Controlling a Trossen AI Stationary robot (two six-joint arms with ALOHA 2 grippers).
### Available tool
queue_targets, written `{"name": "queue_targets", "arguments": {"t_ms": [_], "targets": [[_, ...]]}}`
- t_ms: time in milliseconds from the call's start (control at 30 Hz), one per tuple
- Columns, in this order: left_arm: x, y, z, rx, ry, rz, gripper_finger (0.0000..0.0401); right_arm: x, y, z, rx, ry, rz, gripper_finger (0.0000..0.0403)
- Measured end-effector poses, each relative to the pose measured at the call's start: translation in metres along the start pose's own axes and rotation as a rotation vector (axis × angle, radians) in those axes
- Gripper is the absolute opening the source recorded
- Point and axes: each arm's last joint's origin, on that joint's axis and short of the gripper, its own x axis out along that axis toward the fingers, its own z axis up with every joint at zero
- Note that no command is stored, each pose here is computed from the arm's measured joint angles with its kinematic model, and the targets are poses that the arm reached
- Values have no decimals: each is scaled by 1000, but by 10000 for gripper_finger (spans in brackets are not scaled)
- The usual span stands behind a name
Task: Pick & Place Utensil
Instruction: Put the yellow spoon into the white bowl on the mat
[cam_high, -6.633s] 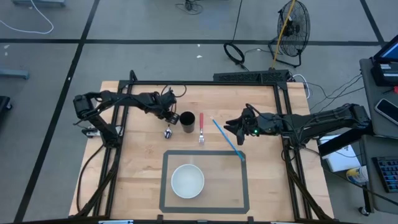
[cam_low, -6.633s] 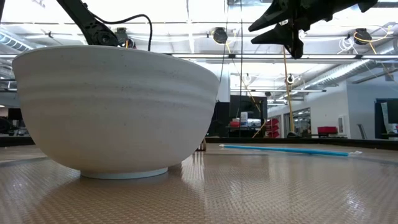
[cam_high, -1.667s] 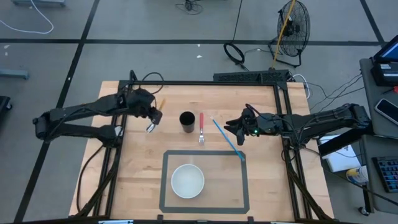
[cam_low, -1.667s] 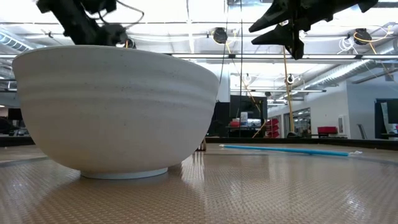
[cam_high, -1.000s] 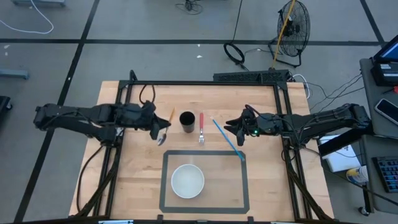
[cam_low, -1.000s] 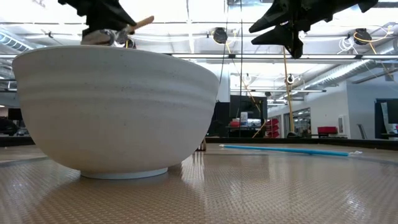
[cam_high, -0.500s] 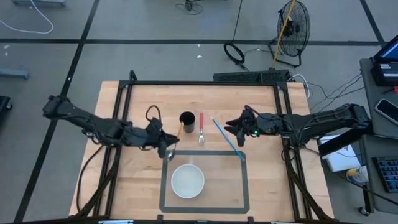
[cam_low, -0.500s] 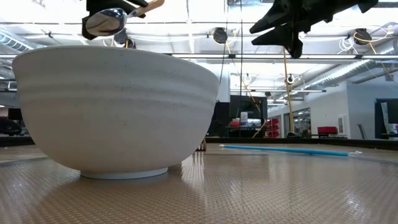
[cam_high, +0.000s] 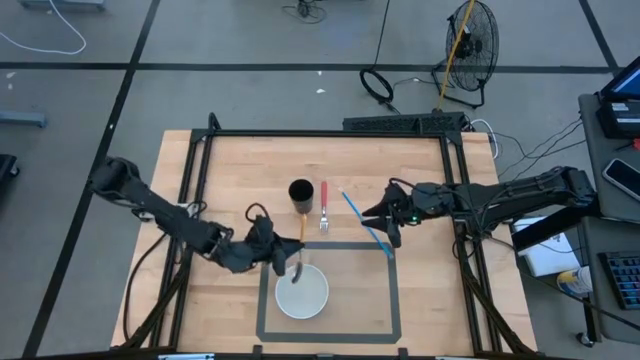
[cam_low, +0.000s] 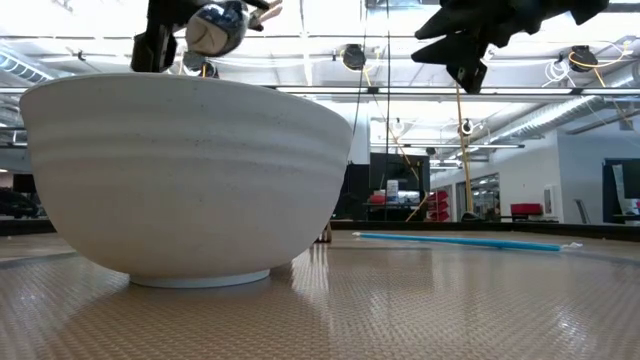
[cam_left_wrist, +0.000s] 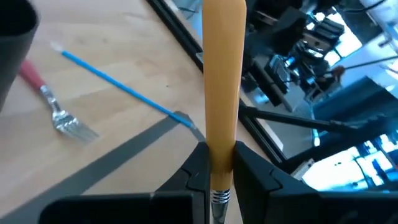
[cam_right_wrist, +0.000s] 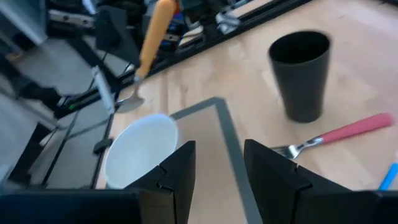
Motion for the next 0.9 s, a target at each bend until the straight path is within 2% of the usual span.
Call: {"name": "queue_targets", "arguments": {"t_ms": [133, 267, 433, 600, 900], "targets": [[2, 2, -17, -54, -31, 36, 43, 0, -1, -5, -5, 67, 28, 132], [3, 5, -30, -98, -56, 63, 43, -1, -3, -10, -3, 119, 6, 132], [9, 2, -37, -92, -47, 118, 43, -1, -5, -14, -2, 175, 4, 132], [16, -5, -41, -75, -19, 218, 43, -1, -5, -15, -21, 184, 4, 132], [26, -18, -55, -155, 15, 360, 43, -2, -6, -16, -70, 190, 0, 132]]}}
